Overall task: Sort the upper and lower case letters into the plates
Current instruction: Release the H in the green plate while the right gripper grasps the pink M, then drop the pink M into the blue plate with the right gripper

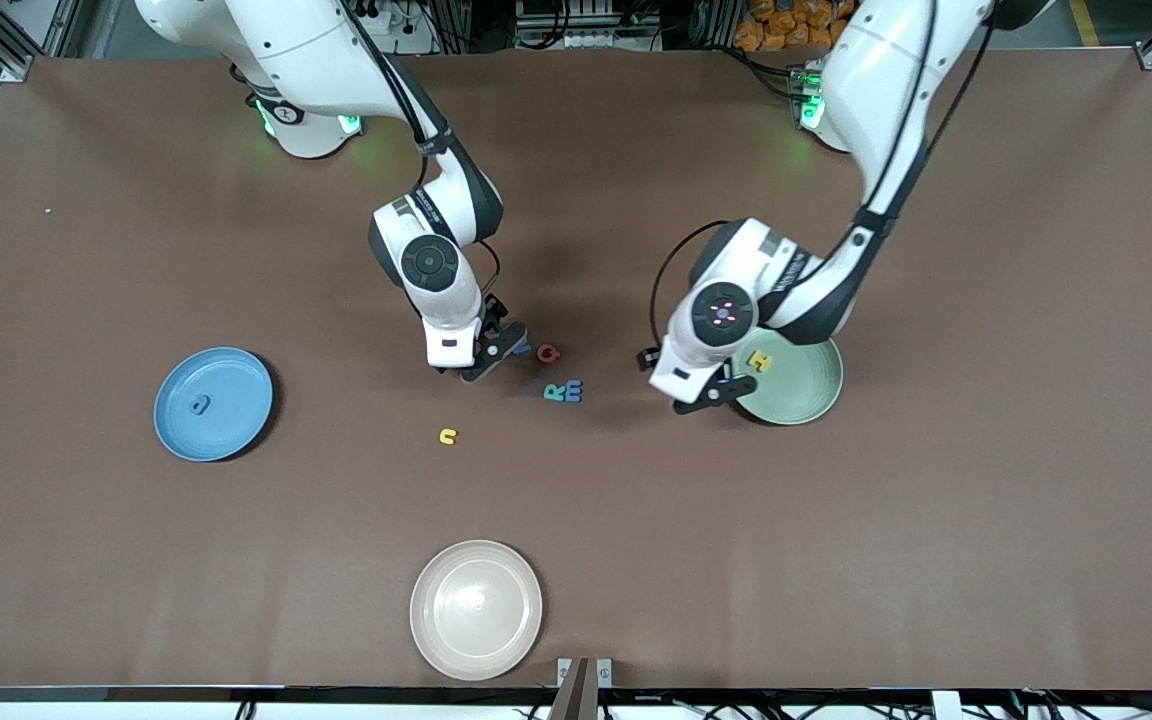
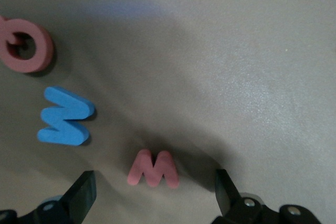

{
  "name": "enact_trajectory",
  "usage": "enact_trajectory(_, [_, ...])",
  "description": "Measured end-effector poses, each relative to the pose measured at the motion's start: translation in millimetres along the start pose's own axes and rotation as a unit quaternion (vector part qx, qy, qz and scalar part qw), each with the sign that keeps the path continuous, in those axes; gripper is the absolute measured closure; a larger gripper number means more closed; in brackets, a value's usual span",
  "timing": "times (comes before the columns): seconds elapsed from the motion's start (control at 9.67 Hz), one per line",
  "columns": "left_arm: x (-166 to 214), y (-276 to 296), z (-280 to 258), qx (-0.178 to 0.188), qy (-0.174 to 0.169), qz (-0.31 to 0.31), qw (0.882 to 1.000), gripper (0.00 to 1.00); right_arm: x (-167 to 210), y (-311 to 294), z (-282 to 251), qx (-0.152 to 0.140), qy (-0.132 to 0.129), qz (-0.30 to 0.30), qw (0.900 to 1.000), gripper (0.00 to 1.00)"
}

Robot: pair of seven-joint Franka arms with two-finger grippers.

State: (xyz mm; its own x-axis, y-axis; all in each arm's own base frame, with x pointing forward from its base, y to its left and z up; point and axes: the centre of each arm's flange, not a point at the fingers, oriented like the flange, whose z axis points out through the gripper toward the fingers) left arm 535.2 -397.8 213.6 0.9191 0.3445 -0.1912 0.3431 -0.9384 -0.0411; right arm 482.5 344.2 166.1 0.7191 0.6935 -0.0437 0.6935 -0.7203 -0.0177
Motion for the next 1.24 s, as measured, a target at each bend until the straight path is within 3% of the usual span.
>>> enact_trajectory(0.21, [-4.9,35.5,19.3,-0.024,0.002,-0.082,0.996,0.0,0.8,1.2,0.1,-0.001,0.003,0.002,1.0,0.0])
enact_trajectory(0.41, [-8.4,57.4,23.3,-0.039,-0.002,-0.205,0.978,0.0,1.1,1.4,-0.2,-0.001,0.004,0.004,1.0,0.01])
enact_trajectory(0.62, [-12.8,72.6,15.5,-0.064,-0.014,-0.326,0.943,0.0,3.8,3.2,-5.5,-0.002,0.01,0.005,1.0,0.29])
enact_trajectory(0.72, [-19.0,79.7,16.6,-0.073,-0.017,-0.352,0.933,0.0,4.7,2.4,-6.9,-0.002,0.011,0.004,1.0,0.48])
enact_trajectory(0.83, [-28.4,88.4,19.7,-0.084,-0.017,-0.356,0.931,0.0,5.2,2.2,-8.9,-0.002,0.012,0.004,1.0,0.56])
enact_trajectory(1.03, [-41.8,106.4,24.3,-0.113,-0.016,-0.354,0.928,0.0,5.8,3.6,-12.1,-0.002,0.014,0.006,1.0,0.59])
enact_trajectory(1.24, [-36.3,116.7,26.7,-0.13,-0.021,-0.388,0.912,0.0,6.5,21.8,-16.5,-0.009,0.023,0.022,0.999,0.59])
